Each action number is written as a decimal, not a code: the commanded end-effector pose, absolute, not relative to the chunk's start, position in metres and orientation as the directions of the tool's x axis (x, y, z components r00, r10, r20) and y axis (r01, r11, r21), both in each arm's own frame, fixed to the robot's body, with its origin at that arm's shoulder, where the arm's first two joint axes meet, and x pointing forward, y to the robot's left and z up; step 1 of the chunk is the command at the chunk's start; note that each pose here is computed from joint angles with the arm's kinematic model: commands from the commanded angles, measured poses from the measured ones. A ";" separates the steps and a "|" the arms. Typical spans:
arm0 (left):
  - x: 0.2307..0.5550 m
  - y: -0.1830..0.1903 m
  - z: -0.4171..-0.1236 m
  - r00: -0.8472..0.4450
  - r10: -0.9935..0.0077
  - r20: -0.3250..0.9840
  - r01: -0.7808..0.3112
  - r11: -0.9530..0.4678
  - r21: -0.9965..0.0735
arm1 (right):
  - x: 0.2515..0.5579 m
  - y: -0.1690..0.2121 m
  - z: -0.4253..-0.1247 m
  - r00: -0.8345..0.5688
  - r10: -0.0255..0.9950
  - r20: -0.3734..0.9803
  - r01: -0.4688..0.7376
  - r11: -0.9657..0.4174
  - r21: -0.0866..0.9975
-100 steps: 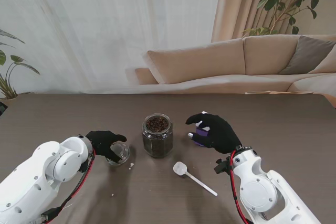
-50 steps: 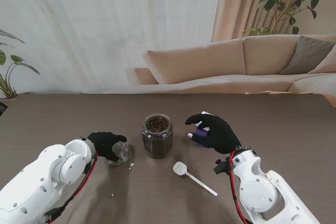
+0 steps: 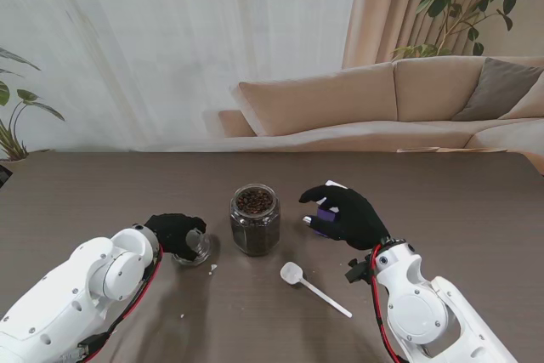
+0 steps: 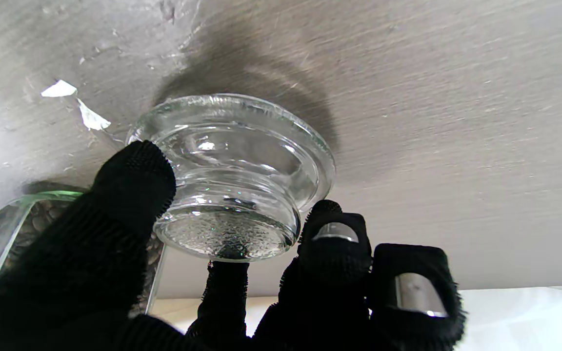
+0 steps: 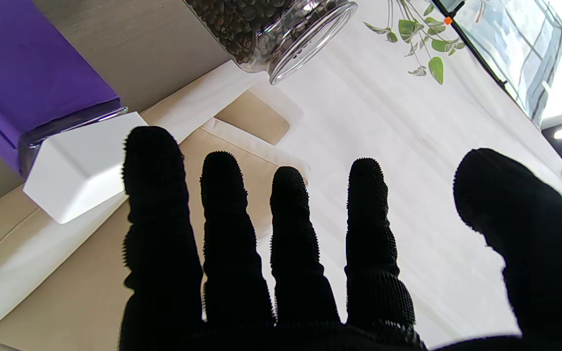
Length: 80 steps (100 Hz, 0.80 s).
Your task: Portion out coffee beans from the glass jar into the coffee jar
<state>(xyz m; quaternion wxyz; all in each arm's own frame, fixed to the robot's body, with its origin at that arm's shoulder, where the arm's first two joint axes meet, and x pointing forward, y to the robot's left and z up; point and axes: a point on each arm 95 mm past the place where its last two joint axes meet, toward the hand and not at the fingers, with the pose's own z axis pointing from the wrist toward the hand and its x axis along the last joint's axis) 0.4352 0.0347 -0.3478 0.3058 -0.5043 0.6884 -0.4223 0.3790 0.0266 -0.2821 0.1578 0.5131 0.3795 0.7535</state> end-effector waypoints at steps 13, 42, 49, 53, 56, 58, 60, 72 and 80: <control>0.429 0.032 -0.365 -0.289 -0.957 0.037 -0.469 0.108 -0.877 | 0.377 0.030 -0.286 -0.419 0.621 0.662 0.179 -0.659 0.731; 0.430 0.030 -0.371 -0.271 -0.960 0.077 -0.452 0.056 -0.890 | 0.377 0.032 -0.287 -0.418 0.617 0.667 0.187 -0.660 0.727; 0.430 0.030 -0.372 -0.263 -0.961 0.086 -0.453 0.045 -0.890 | 0.377 0.032 -0.288 -0.416 0.616 0.669 0.189 -0.661 0.726; 0.430 0.029 -0.374 -0.257 -0.962 0.095 -0.454 0.034 -0.890 | 0.377 0.032 -0.288 -0.415 0.615 0.670 0.190 -0.662 0.725; 0.429 0.029 -0.375 -0.253 -0.962 0.101 -0.455 0.026 -0.890 | 0.377 0.032 -0.288 -0.415 0.615 0.670 0.191 -0.662 0.725; 0.429 0.029 -0.376 -0.251 -0.962 0.104 -0.455 0.023 -0.890 | 0.377 0.032 -0.288 -0.415 0.615 0.671 0.191 -0.662 0.725; 0.429 0.029 -0.376 -0.249 -0.963 0.106 -0.456 0.020 -0.890 | 0.377 0.032 -0.288 -0.415 0.614 0.671 0.191 -0.662 0.725; 0.429 0.028 -0.380 -0.240 -0.965 0.105 -0.458 0.017 -0.889 | 0.376 0.032 -0.289 -0.415 0.612 0.674 0.194 -0.664 0.722; 0.429 0.028 -0.382 -0.243 -0.965 0.097 -0.463 0.028 -0.886 | 0.376 0.032 -0.289 -0.415 0.610 0.675 0.196 -0.665 0.721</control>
